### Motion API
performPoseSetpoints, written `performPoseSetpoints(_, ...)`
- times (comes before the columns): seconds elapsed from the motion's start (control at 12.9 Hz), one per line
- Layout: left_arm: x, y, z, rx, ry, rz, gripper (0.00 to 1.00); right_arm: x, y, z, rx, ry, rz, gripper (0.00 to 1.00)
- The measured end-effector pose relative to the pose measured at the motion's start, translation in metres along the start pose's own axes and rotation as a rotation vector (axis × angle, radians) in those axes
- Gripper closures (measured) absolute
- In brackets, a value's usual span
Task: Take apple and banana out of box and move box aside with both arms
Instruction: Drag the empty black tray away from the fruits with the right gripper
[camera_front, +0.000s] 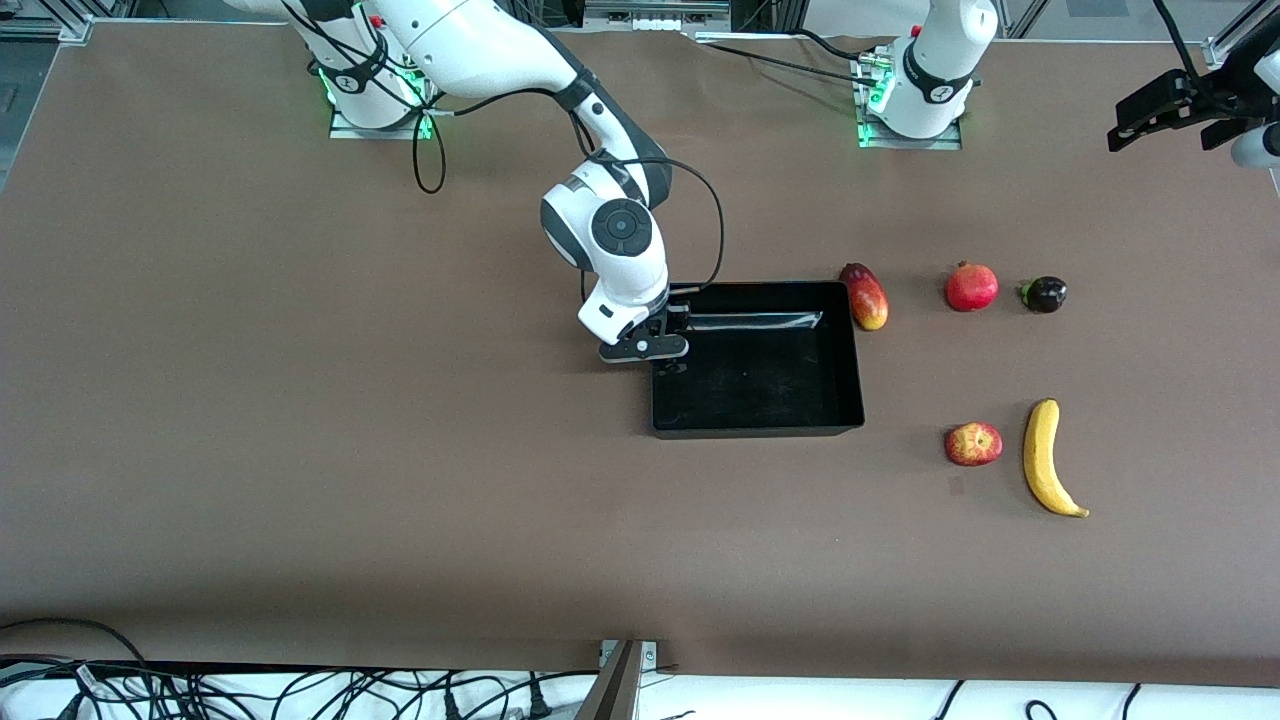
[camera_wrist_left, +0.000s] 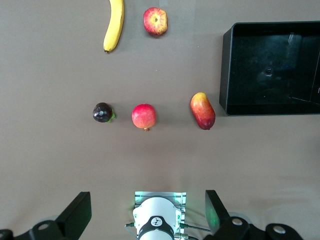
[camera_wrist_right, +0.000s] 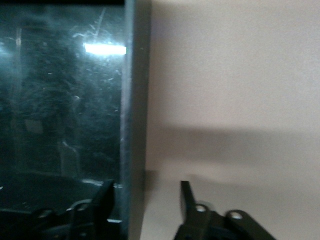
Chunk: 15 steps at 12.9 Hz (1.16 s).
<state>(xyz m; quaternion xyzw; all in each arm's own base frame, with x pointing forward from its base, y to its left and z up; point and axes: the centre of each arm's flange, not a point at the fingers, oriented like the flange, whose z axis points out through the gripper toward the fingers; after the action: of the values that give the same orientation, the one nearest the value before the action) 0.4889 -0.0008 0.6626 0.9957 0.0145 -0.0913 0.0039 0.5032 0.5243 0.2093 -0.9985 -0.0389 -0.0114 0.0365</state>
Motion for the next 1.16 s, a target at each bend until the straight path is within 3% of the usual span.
performPoseSetpoints(0.31,-0.001,0.006,0.000,0.001,0.003,0.011,0.00,0.014,0.007,-0.012,-0.005,0.020,-0.002,0.91)
performPoseSetpoints(0.39,-0.001,0.006,0.001,0.001,0.002,0.012,0.00,0.021,0.014,-0.017,-0.012,0.020,-0.013,0.97)
performPoseSetpoints(0.7,0.001,0.006,0.006,0.001,-0.002,0.011,0.00,0.078,0.103,-0.077,-0.062,-0.043,-0.061,0.97)
performPoseSetpoints(0.93,0.001,0.006,0.006,0.001,0.000,0.011,0.00,0.133,0.256,-0.153,-0.047,-0.107,-0.056,0.97)
performPoseSetpoints(1.16,0.001,0.005,0.006,0.001,0.001,0.010,0.00,0.144,0.433,-0.180,-0.019,-0.140,-0.042,0.97)
